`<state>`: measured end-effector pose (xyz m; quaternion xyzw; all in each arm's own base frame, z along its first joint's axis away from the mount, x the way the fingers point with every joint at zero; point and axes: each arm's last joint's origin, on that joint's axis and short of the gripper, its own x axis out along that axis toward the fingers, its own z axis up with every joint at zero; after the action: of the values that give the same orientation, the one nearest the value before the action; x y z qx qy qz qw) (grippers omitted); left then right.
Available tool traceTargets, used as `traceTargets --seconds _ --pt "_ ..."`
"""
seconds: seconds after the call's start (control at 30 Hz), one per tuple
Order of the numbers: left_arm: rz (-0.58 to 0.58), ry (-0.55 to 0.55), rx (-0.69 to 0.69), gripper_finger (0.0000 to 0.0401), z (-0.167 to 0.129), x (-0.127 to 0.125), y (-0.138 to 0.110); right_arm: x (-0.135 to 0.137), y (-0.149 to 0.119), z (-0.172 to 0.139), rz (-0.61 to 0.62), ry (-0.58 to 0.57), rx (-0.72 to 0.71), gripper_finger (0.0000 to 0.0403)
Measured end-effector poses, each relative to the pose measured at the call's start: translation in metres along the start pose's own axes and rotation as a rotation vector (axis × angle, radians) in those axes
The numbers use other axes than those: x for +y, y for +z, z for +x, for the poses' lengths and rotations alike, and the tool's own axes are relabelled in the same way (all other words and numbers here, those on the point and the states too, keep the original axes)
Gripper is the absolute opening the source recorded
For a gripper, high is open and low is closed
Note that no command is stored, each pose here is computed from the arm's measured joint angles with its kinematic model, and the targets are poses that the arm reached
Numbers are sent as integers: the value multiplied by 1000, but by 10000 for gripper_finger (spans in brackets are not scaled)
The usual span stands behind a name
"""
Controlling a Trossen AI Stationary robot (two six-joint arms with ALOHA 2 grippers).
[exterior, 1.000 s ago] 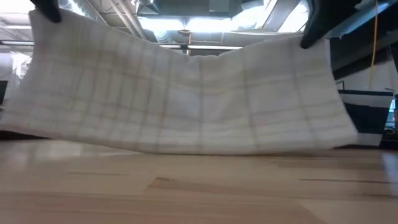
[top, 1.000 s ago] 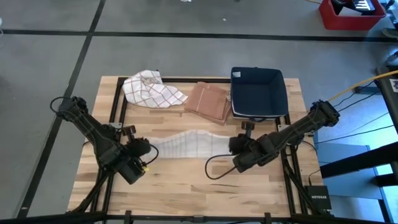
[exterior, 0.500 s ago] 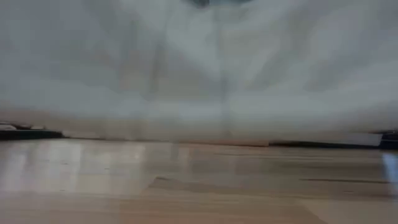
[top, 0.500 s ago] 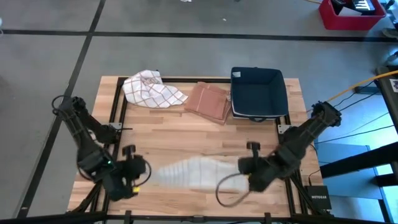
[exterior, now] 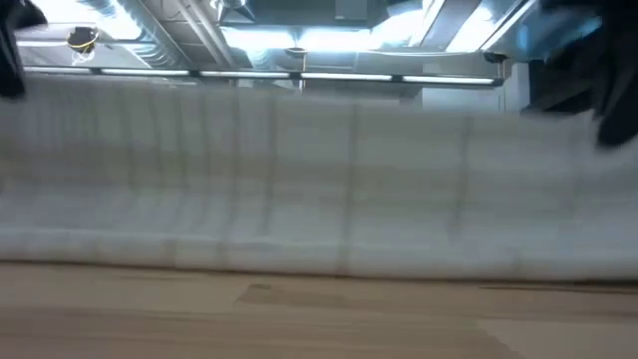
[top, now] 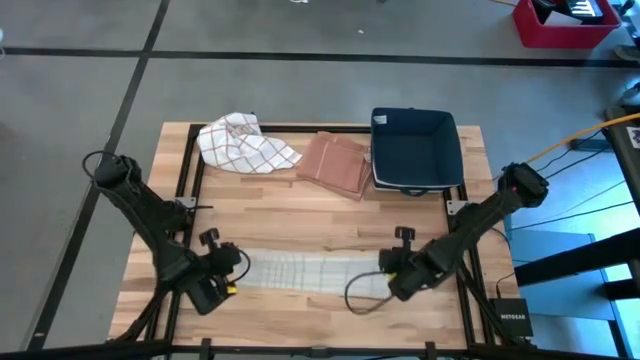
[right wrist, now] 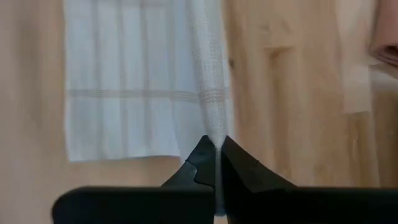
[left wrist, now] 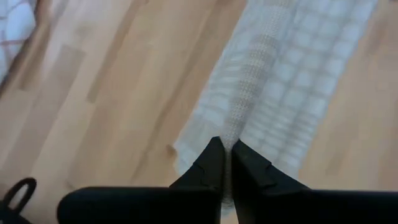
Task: Fold towel
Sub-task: Fold the bottom white towel
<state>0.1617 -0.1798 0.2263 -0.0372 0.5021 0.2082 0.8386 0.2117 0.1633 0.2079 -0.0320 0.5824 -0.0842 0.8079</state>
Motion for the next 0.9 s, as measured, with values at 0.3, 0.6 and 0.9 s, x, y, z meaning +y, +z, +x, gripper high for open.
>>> traceTargets --seconds 0.3,0.6,0.9 --pt "56 161 -13 10 38 22 -1 -26 -6 36 22 -145 -23 11" --pt "49 200 12 41 51 30 3 -29 -4 37 53 -143 -17 54" --pt "9 230 138 143 42 39 20 -35 -8 23 43 -177 141 174"
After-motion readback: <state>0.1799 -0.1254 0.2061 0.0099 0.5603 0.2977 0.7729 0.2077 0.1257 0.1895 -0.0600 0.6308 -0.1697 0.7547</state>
